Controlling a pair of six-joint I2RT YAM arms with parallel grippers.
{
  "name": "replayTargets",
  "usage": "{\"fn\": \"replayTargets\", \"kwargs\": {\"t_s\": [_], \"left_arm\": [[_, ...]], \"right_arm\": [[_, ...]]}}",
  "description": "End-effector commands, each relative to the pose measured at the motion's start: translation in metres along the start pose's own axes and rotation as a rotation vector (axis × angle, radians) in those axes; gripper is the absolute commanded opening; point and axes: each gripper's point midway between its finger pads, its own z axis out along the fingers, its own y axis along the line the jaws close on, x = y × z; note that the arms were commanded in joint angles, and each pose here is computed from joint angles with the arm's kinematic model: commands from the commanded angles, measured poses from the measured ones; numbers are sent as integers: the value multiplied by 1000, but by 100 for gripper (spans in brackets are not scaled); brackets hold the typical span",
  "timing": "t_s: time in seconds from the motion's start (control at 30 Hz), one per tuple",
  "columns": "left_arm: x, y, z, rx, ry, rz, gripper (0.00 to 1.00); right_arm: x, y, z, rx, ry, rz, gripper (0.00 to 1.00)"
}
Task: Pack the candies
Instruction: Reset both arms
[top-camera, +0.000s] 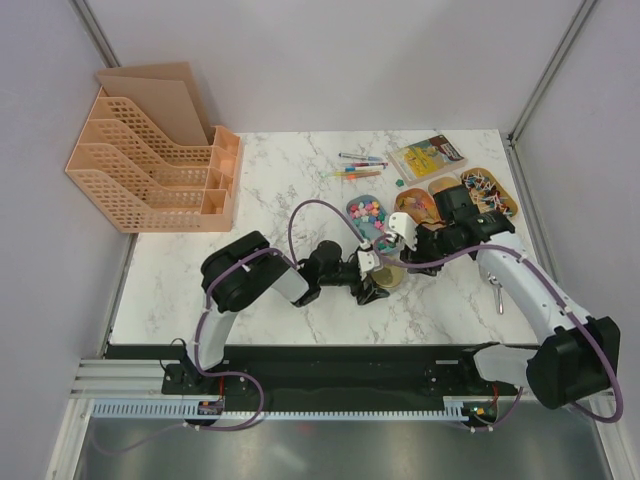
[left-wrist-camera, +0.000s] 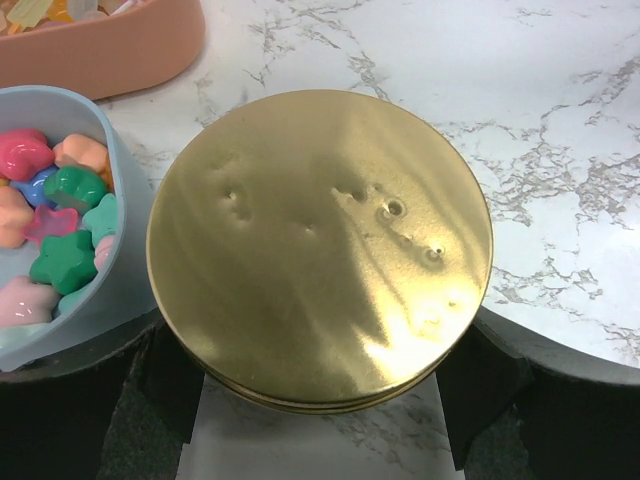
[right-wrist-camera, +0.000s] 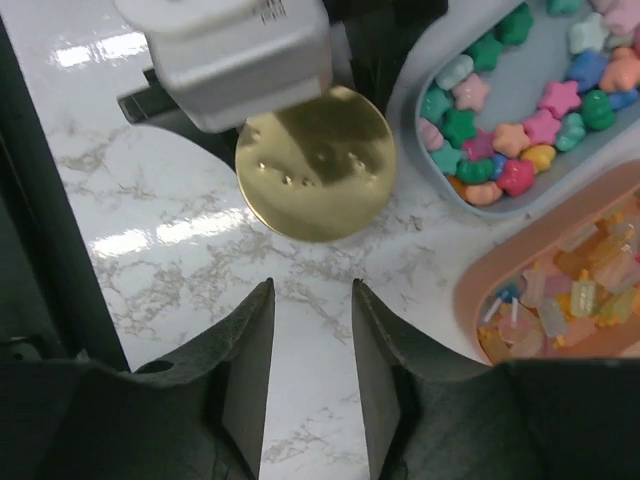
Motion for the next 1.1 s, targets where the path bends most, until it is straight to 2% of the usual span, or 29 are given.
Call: {"fn": "replayTargets", "kwargs": {"t_s": [0.0, 0.03, 0.07, 0.1, 0.13, 0.3, 0.57, 0.7, 0.73, 0.77, 0.83, 0.9, 0.93, 0.97, 1.03, 1.07], "left_arm": [[134, -26, -48, -14, 476, -191, 44], [137, -26, -49, -18, 496, -199, 62], [138, -26, -49, -16, 522, -217, 76], [140, -27, -51, -13, 542, -228, 84], [138, -26, -51, -15, 544, -234, 98], [125, -39, -67, 4, 540, -250, 100], [102, -49, -89, -7, 554, -300, 100], [68, -37, -101, -83, 564, -312, 100], [44, -23, -103, -135, 532, -293, 100], [39, -21, -111, -154, 551, -307, 100], [13, 1, -120, -237, 524, -303, 100], [-14, 15, -135, -302, 501, -297, 100], [-29, 37, -143, -383, 479, -287, 100], [-43, 48, -150, -430, 460, -277, 100], [-61, 79, -167, -557, 451, -270, 100], [-69, 89, -173, -592, 438, -265, 100]], "right_arm": [[-21, 15, 17, -133, -60, 6, 42], [-23, 14, 19, -142, -53, 2, 41], [-24, 16, 25, -162, -46, 9, 41], [-26, 16, 27, -167, -49, 8, 41], [-29, 14, 27, -167, -55, 5, 41], [-36, 7, 30, -149, -70, 8, 49], [-41, -1, 28, -110, -73, 4, 51], [-43, -24, 18, 15, -62, 103, 51], [-47, -41, 14, 91, -81, 126, 53], [-46, -54, 7, 153, -100, 252, 56], [-48, -89, -10, 307, -148, 350, 72], [-39, -117, -31, 443, -191, 529, 98], [-38, -134, -41, 523, -222, 574, 98], [-13, -153, -54, 659, -188, 710, 98], [9, -175, -69, 795, -163, 817, 98], [40, -188, -81, 915, -99, 912, 98]]}}
